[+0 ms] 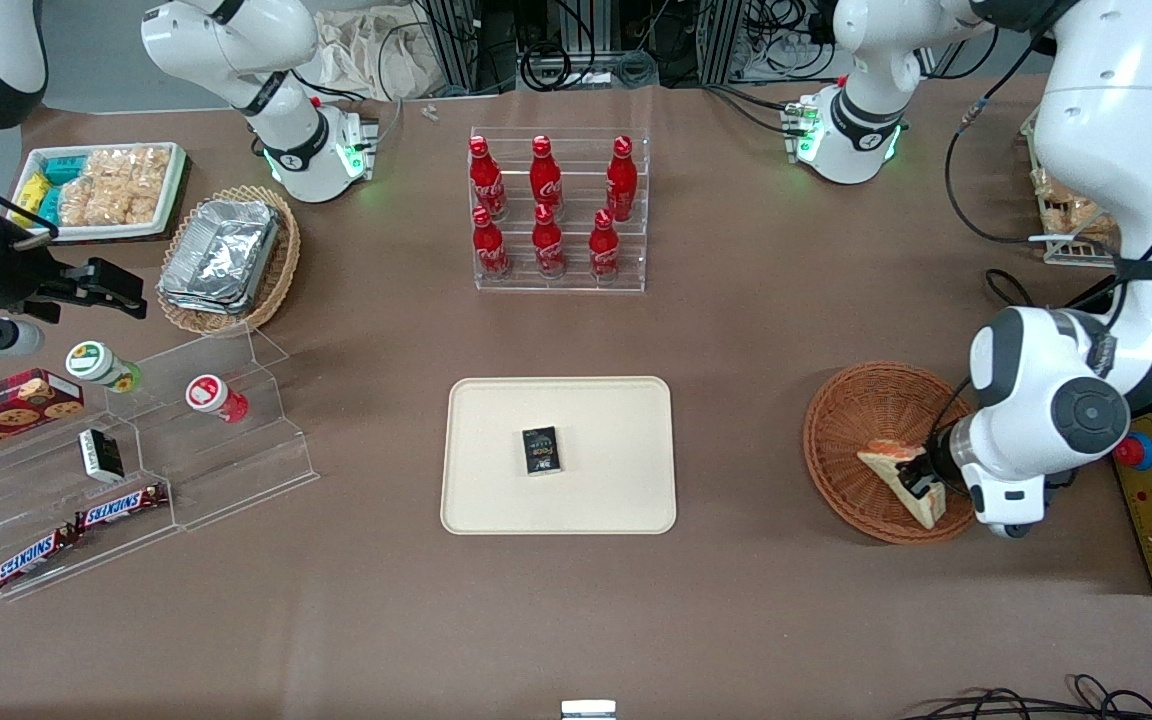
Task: Place sandwich from basket to tray
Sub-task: 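Lift the sandwich out of the basket with the left gripper, then carry the sandwich over the white tray beside the tissue pack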
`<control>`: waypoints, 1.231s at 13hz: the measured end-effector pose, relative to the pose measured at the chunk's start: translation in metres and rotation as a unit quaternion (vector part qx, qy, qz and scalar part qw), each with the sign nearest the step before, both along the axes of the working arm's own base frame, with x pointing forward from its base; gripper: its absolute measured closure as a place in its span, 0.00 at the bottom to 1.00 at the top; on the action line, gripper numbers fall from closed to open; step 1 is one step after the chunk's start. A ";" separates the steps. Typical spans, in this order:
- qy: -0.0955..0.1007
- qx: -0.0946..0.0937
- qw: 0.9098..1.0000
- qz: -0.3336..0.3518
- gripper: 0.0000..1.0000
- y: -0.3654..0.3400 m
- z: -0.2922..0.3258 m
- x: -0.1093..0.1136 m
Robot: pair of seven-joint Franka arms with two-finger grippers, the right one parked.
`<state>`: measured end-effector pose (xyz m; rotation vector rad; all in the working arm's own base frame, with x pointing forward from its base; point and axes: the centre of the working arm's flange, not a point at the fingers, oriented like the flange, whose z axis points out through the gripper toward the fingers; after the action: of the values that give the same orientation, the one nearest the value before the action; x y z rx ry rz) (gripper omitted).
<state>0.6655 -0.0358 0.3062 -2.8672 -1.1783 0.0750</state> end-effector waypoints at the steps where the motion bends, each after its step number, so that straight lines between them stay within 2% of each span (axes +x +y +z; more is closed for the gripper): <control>1: 0.011 0.007 1.000 -0.011 0.71 -0.001 0.031 -0.004; 2: 0.023 0.011 0.999 -0.022 0.74 -0.007 0.068 -0.011; 4: 0.036 0.003 0.998 -0.056 0.82 -0.050 0.146 -0.026; 6: 0.029 -0.018 0.993 -0.117 0.82 -0.118 0.195 -0.038; 7: 0.025 -0.030 0.988 -0.147 0.82 -0.153 0.199 -0.042; 10: 0.041 -0.061 0.967 -0.245 0.82 -0.255 0.150 -0.048; 13: 0.026 -0.071 0.945 -0.319 0.82 -0.361 0.063 -0.067; 15: 0.027 -0.076 0.938 -0.337 0.82 -0.401 0.009 -0.081; 16: 0.036 -0.077 0.937 -0.340 0.82 -0.406 -0.010 -0.083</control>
<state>0.5825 -0.4419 0.2959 -3.1904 -0.1263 0.2506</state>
